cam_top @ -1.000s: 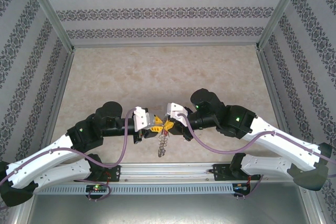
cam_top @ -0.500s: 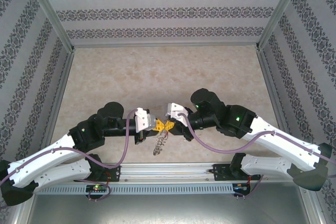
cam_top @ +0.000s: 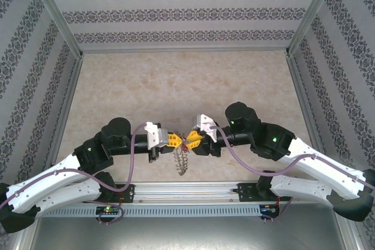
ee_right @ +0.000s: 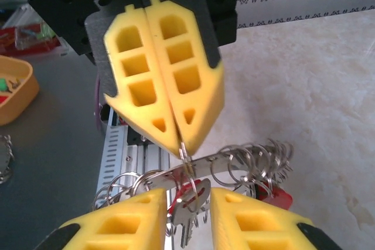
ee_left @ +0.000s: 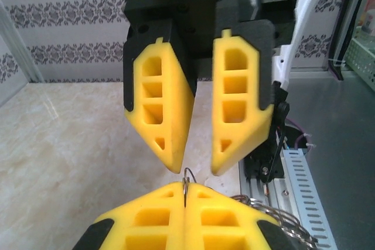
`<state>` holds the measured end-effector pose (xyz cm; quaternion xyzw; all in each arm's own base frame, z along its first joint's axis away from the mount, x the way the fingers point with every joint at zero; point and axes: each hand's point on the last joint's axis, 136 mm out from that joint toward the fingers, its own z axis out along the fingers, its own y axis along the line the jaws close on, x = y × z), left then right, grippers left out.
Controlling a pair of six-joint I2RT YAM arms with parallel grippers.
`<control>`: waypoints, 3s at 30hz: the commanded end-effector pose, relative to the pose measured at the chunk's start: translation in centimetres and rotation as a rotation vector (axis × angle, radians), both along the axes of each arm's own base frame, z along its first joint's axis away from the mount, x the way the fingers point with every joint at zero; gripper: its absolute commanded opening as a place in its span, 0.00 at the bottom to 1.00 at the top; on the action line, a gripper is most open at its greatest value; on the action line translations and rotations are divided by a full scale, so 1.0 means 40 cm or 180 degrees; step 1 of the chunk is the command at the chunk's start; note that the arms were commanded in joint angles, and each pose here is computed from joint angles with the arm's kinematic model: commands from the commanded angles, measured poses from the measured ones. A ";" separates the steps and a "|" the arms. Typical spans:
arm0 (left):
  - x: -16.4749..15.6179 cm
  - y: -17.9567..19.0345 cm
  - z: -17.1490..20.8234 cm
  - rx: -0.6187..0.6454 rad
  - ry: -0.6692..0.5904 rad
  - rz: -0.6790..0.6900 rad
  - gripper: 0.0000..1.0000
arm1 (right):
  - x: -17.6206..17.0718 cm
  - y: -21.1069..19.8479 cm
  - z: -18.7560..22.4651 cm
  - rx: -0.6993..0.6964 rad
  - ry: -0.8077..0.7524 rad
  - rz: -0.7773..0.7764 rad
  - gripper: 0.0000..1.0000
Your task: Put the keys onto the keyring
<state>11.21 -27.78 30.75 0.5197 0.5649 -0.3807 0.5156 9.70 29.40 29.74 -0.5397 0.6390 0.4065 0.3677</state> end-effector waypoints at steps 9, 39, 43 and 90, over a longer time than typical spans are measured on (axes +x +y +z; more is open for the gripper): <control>-0.032 -0.008 0.096 -0.0480 -0.0165 -0.0215 0.00 | -0.005 0.004 0.028 0.0230 0.0154 0.0039 0.11; -0.039 -0.003 0.114 -0.0621 -0.0284 -0.0241 0.00 | 0.032 0.047 0.003 0.0156 0.0373 0.0076 0.24; -0.042 0.004 0.118 -0.0643 -0.0298 -0.0227 0.00 | 0.032 0.022 0.014 0.0218 0.0275 -0.0040 0.24; 0.047 0.038 0.011 0.0463 -0.0172 0.0393 0.35 | 0.060 -0.020 0.002 -0.0285 -0.0674 -0.0319 0.00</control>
